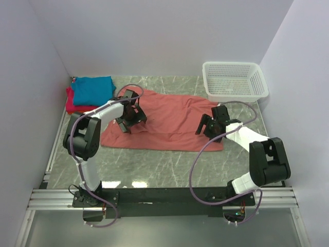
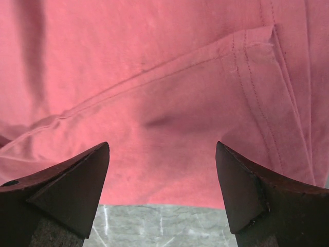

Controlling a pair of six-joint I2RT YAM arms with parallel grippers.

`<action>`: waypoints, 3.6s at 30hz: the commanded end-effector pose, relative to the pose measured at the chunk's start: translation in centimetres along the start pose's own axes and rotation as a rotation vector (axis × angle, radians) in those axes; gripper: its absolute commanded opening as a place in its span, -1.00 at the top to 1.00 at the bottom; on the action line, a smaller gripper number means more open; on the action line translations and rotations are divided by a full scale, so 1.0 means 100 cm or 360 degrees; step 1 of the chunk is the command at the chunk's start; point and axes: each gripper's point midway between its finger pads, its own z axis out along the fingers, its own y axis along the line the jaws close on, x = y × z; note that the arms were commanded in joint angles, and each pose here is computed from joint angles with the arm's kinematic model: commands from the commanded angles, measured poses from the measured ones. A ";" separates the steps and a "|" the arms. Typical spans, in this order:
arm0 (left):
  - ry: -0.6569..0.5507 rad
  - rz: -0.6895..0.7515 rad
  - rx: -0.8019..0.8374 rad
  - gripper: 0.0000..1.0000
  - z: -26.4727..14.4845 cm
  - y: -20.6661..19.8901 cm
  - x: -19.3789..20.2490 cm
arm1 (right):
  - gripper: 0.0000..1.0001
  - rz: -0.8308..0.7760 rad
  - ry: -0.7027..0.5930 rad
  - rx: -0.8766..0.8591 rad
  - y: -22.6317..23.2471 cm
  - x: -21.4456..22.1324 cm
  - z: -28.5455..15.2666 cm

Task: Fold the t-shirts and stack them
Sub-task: Fold the tshirt

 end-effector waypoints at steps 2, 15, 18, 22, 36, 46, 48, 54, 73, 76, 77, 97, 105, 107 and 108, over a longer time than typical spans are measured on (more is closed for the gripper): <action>-0.0065 0.0010 0.0167 -0.99 0.000 -0.034 -0.019 | -0.80 -0.0034 -0.0016 0.0004 -0.002 -0.001 0.009; -0.0203 0.0026 0.0404 -0.99 0.008 -0.106 -0.067 | -0.80 -0.0030 -0.0025 0.0049 -0.008 0.001 0.010; -0.0282 0.0045 0.0410 -0.99 0.007 -0.122 -0.087 | -0.80 -0.0034 -0.0046 0.0033 -0.005 -0.003 0.007; -0.0381 0.0082 0.0449 -0.99 -0.008 -0.139 -0.107 | -0.80 -0.0027 -0.0050 0.0021 -0.004 -0.003 0.006; -0.0523 0.0100 0.0215 -0.99 -0.044 -0.049 -0.076 | -0.80 -0.0091 -0.0130 -0.0011 0.003 -0.016 -0.004; -0.0310 -0.0022 -0.0077 -0.99 0.011 0.018 -0.040 | -0.80 -0.0002 -0.0014 0.0140 -0.020 0.005 0.014; -0.0267 -0.0049 -0.0172 -0.99 0.018 0.039 -0.026 | -0.80 0.0016 0.0012 0.0132 -0.023 0.013 0.014; -0.0092 -0.0172 -0.0321 -0.99 0.024 0.095 0.030 | -0.80 0.0141 0.0118 0.0183 -0.043 0.053 0.003; -0.0240 -0.0473 -0.0297 -0.99 -0.089 0.136 0.090 | -0.90 0.0298 -0.0079 -0.0004 -0.047 0.079 -0.078; -0.0449 -0.0388 -0.0181 -0.99 -0.115 0.101 0.044 | -0.90 0.0219 -0.0288 -0.0074 -0.029 0.037 -0.097; -0.0503 -0.0378 -0.0152 -0.99 -0.120 0.091 0.030 | -0.90 0.0202 -0.0358 -0.0043 -0.029 0.025 -0.102; -0.0454 -0.0080 -0.0394 -0.51 -0.025 0.005 -0.133 | -0.89 0.0043 -0.0539 0.0100 -0.007 -0.057 -0.091; -0.0390 -0.0087 -0.0522 -0.30 0.012 0.018 -0.130 | -0.89 0.0004 -0.0425 0.0103 -0.004 -0.051 -0.068; -0.0388 -0.0088 -0.0548 -0.22 0.018 0.020 -0.131 | -0.89 0.0007 -0.0405 0.0113 -0.006 -0.049 -0.065; -0.0390 -0.0098 -0.0547 -0.20 0.019 0.020 -0.133 | -0.89 0.0002 -0.0400 0.0114 -0.006 -0.048 -0.064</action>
